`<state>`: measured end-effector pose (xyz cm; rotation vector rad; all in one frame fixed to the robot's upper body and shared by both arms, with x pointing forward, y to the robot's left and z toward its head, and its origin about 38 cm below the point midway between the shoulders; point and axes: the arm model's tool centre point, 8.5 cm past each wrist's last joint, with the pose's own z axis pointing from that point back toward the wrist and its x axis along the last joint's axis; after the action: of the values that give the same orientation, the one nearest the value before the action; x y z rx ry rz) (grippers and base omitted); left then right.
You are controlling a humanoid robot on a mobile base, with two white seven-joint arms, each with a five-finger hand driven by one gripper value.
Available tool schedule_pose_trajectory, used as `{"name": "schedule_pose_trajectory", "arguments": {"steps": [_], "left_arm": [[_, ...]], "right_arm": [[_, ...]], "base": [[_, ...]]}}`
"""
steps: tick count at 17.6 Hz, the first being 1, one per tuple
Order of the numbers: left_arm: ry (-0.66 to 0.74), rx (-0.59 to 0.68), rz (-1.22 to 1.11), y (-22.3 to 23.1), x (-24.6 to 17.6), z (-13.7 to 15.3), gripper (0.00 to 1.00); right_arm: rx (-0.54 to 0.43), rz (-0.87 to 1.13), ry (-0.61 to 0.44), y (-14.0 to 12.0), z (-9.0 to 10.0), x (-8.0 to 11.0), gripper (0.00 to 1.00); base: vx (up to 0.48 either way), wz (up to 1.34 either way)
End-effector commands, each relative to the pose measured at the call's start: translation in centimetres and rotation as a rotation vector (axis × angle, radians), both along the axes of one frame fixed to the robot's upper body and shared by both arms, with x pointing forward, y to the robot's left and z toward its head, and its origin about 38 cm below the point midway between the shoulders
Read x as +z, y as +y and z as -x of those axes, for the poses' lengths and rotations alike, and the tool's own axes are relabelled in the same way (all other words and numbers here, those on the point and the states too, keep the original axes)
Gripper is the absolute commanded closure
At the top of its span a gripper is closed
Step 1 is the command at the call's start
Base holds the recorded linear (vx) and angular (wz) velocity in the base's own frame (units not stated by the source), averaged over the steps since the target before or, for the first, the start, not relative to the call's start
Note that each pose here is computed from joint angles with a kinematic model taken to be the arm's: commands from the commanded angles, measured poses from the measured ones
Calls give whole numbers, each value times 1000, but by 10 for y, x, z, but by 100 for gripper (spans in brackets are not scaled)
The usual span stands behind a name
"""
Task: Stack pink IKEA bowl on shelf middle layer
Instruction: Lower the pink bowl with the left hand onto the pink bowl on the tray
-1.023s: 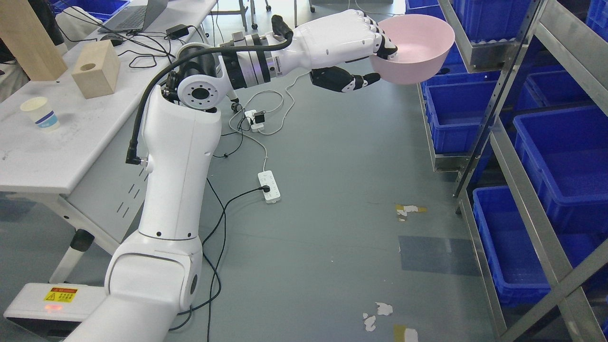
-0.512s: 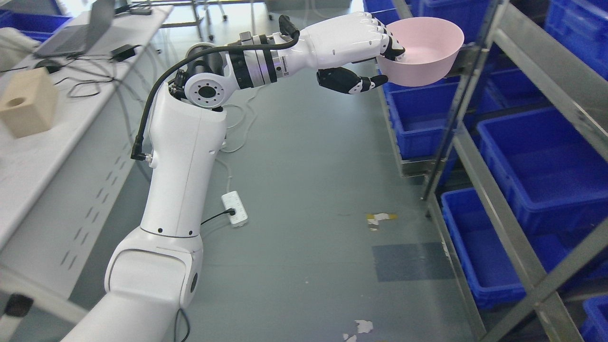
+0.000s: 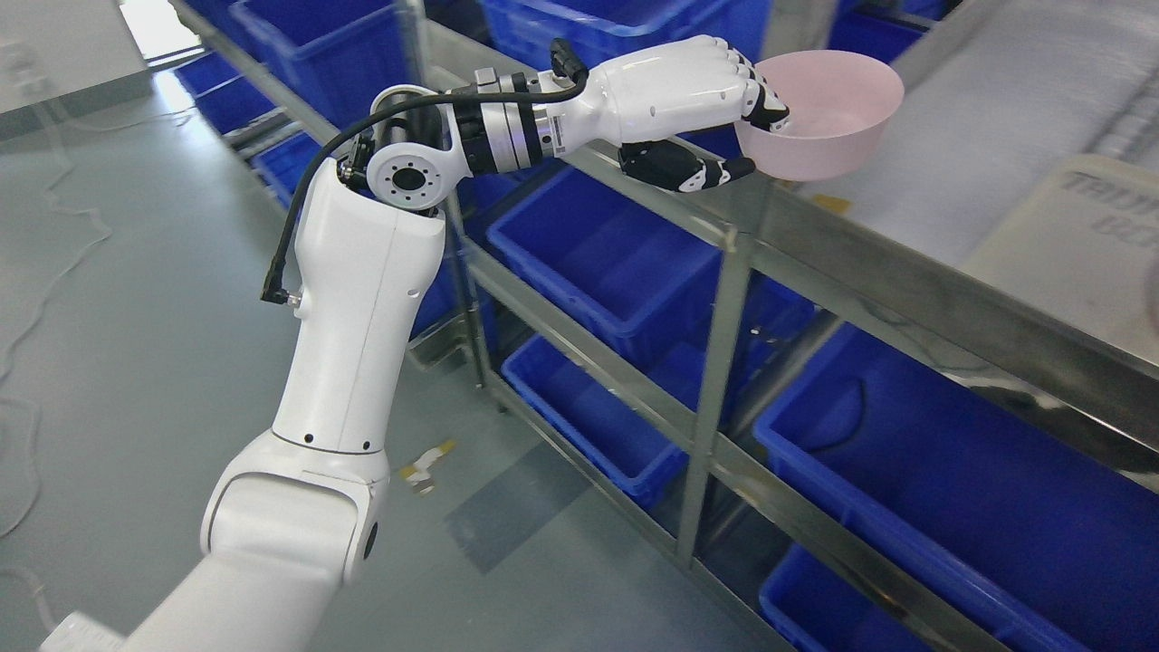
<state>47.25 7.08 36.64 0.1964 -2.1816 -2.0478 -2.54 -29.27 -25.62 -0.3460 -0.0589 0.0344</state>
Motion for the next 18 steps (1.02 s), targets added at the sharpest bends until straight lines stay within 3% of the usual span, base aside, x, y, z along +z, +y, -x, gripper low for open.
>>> {"name": "schedule_pose_trajectory", "arguments": {"steps": [1,4,6,11,18], "left_arm": [[-28,-34,-1,-2,16,4,97],[-117,32,-6,13,57,-2,97],[-139,122,-77,25,61,-12,97],[6,251,-302,32,-18,-40,97],[45,290,-367,35,-36,-50,96]], "right_arm": [[6,17,-18,-11,-7,1,0],[6,17,-18,-11,-7,1,0],[6,17,-18,-11,-7,1,0],[8,17,-18,-11,-7,1,0],[6,17,-18,-11,-7,1,0]], "base": [[51,-1390],[19,-1142],[4,-1039],[11,-685],[20,-405]]}}
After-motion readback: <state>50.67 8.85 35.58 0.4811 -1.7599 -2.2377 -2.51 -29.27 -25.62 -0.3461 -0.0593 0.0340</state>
